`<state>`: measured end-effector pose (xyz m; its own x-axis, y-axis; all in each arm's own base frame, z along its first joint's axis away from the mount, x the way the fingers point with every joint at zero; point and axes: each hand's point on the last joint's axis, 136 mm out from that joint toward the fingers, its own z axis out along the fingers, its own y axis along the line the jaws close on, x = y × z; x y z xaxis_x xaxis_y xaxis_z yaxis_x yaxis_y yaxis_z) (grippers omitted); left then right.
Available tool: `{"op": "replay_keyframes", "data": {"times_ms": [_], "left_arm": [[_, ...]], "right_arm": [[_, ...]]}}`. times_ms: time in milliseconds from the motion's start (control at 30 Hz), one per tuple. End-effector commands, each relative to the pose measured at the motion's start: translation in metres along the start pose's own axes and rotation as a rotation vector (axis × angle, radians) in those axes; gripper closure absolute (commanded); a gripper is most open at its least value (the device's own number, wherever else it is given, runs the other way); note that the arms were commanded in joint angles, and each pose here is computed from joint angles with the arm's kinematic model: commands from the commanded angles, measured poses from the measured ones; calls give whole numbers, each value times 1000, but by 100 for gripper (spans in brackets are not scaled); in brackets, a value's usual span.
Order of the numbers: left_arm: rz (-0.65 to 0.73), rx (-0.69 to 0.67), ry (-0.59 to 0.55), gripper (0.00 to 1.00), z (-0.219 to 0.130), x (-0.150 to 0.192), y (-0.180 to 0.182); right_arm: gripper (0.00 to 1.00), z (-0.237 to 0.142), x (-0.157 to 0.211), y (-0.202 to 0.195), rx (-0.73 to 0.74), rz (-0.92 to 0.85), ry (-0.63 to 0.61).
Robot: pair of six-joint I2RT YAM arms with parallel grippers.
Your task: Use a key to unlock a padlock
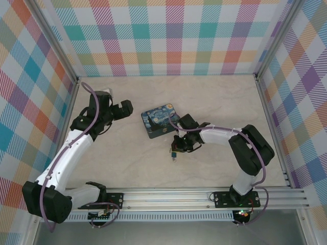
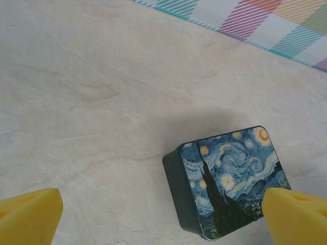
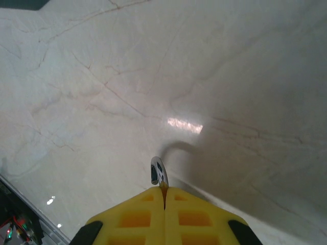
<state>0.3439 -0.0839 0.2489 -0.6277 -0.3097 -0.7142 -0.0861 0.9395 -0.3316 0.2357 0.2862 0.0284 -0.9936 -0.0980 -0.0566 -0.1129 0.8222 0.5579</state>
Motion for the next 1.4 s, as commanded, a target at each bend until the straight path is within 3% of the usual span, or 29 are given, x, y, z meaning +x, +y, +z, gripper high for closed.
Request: {"op": "replay_keyframes", "data": {"times_ms": [0,200,400,700,933,1133,1367], "left_arm": [[12,-21,-46,0,-14,-13,5],[3,-40,-92,0,-27,-20,9],[-7,-70,-149,0,-43,-28,17],[-39,-146,-301,0,-75,-34,41],[-32,-152,-381,0,-91,-26,54],[9,-179,-385,0,-86,-16,62],[55,-153,-381,0,-68,-10,58]], "right_arm": [[93,2,-9,8,-13,-12,-21],[77,-9,-12,8,4,-37,-66],[60,-49,-23,10,79,-133,-192],[46,-145,-47,-9,228,-224,-528],[29,-208,-57,-39,270,-198,-798],[0,-245,-55,-77,385,-152,-949],[0,-264,-56,-108,549,-210,-1036]]}}
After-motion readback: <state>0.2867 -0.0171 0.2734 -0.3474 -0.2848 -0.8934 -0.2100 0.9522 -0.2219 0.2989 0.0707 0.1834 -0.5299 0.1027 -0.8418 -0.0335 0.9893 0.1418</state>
